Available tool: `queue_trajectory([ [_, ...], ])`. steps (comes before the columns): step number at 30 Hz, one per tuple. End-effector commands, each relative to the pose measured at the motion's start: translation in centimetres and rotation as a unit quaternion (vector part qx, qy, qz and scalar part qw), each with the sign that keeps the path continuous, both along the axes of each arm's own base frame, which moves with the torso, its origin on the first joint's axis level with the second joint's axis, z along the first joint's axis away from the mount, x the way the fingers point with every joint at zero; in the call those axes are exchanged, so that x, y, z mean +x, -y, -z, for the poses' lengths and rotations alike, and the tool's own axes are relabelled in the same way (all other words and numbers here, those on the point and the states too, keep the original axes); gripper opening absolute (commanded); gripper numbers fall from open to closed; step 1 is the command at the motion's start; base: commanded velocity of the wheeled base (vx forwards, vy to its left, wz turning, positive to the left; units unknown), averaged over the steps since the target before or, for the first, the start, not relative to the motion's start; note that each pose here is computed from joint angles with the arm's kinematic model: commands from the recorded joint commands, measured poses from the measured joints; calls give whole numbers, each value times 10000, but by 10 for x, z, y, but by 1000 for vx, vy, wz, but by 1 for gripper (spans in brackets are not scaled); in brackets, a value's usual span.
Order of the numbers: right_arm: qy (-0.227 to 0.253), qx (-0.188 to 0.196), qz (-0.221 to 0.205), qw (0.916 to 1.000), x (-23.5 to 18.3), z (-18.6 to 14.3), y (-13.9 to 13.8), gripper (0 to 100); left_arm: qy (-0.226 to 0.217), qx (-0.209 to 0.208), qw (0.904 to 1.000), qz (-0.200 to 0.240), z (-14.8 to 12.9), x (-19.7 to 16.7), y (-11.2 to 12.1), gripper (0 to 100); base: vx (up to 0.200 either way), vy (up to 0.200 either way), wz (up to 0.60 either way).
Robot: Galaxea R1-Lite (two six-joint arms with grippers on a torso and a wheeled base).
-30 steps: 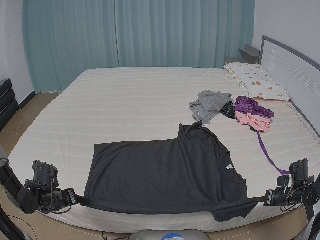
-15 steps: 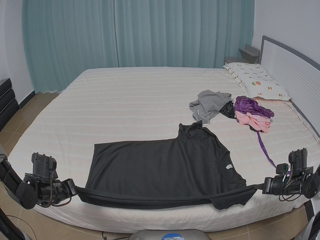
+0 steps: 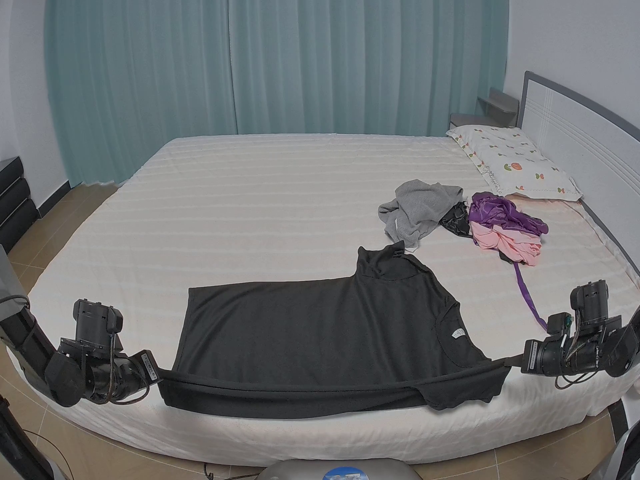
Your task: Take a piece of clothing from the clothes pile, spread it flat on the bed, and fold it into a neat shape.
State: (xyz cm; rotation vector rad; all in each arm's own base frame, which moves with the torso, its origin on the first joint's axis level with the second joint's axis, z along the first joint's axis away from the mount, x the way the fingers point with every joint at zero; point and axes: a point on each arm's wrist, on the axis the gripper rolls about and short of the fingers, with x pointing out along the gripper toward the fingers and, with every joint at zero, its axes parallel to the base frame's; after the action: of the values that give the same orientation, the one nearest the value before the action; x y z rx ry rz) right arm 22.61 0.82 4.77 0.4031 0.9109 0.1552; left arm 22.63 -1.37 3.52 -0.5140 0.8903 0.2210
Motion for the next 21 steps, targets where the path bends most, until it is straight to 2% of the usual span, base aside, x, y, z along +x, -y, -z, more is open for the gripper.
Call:
queue_trajectory([
  [1,-3,0,-4,10000,13,1,0,0,-112,-14,9999,-25,8,10,0,0,0,0,0],
  [13,-246,14,10,9997,24,17,0,0,142,0,9999,-76,-2,18,-1,0,0,0,0],
  [21,-77,15,2,10000,22,8,0,0,189,13,9998,-62,-8,12,-1,0,0,0,0],
])
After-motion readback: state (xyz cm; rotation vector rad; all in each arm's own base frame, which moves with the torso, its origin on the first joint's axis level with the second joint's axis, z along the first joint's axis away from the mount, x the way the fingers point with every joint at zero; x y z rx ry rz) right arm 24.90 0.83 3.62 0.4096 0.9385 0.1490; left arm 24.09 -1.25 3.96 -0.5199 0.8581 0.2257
